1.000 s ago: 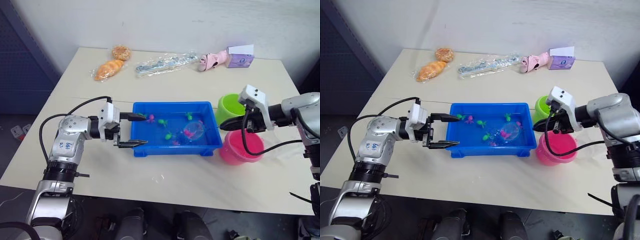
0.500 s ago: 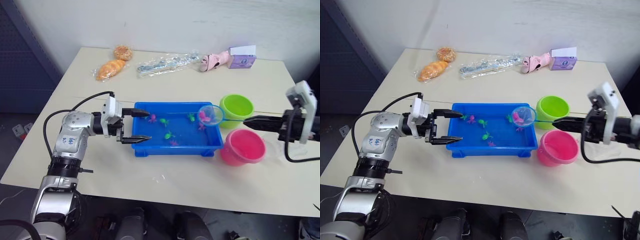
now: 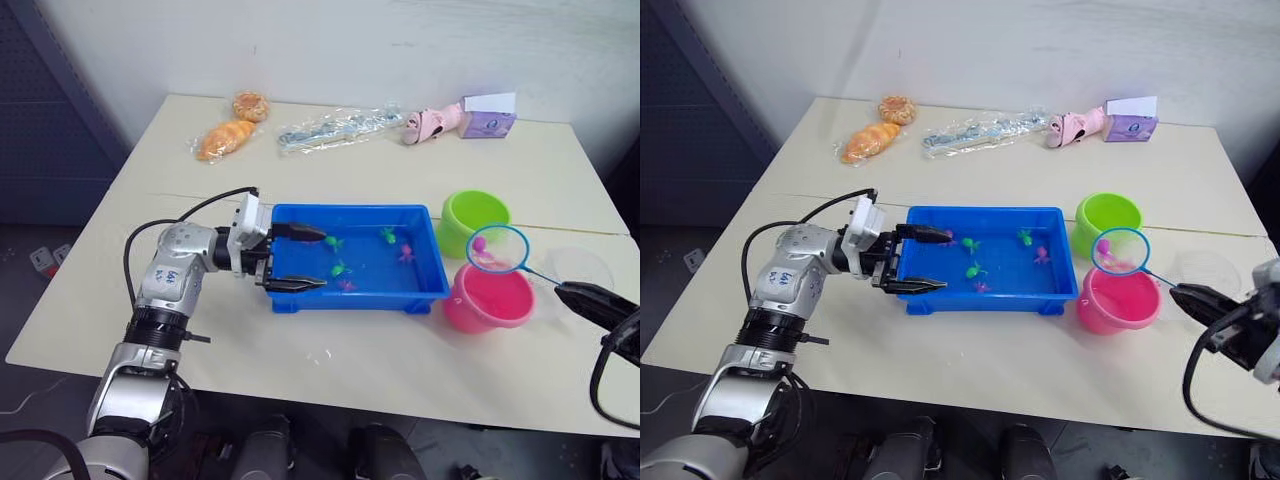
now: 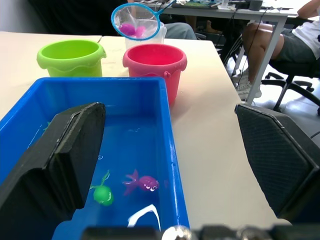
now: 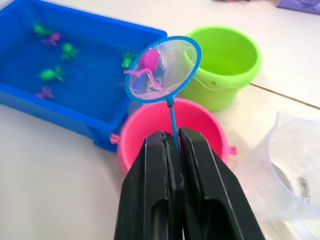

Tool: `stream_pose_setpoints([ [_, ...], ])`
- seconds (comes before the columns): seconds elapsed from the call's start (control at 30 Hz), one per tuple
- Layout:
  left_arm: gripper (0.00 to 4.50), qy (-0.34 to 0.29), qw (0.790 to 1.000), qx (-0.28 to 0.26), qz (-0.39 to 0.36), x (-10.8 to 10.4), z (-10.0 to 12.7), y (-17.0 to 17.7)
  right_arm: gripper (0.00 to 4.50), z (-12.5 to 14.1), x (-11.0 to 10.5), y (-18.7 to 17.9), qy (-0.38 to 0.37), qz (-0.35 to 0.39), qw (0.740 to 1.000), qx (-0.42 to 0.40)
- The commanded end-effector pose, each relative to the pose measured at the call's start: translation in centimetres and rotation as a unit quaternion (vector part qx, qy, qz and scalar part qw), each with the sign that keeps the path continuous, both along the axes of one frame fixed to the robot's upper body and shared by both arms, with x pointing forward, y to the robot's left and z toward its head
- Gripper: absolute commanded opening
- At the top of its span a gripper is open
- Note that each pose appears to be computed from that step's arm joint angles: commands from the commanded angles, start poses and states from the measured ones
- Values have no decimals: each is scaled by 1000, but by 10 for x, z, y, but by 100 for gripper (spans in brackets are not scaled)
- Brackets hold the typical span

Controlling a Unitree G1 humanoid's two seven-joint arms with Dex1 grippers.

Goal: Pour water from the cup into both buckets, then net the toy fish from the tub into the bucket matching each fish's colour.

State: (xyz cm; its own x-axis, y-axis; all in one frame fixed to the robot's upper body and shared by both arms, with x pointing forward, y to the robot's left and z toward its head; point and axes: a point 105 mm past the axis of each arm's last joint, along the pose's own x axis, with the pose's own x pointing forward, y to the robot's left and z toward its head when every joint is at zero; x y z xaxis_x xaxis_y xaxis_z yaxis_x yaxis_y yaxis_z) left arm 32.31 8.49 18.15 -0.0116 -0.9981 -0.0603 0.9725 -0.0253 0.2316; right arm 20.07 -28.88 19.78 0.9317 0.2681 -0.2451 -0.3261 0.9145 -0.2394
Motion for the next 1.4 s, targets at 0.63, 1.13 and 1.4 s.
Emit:
stream_pose_setpoints([
  [0.63, 446, -12, 1000, -20, -4, -5, 7, -14, 0, -36, -18, -21, -152, 40, 847, -508],
  [1.13, 446, -13, 999, -25, 16, -2, 8, -8, 0, -1, -15, 4, -240, -1, 925, -296],
  [1.4, 446, -16, 999, -20, 46, 6, 9, 6, 0, 17, 24, 49, -126, 32, 992, 6],
])
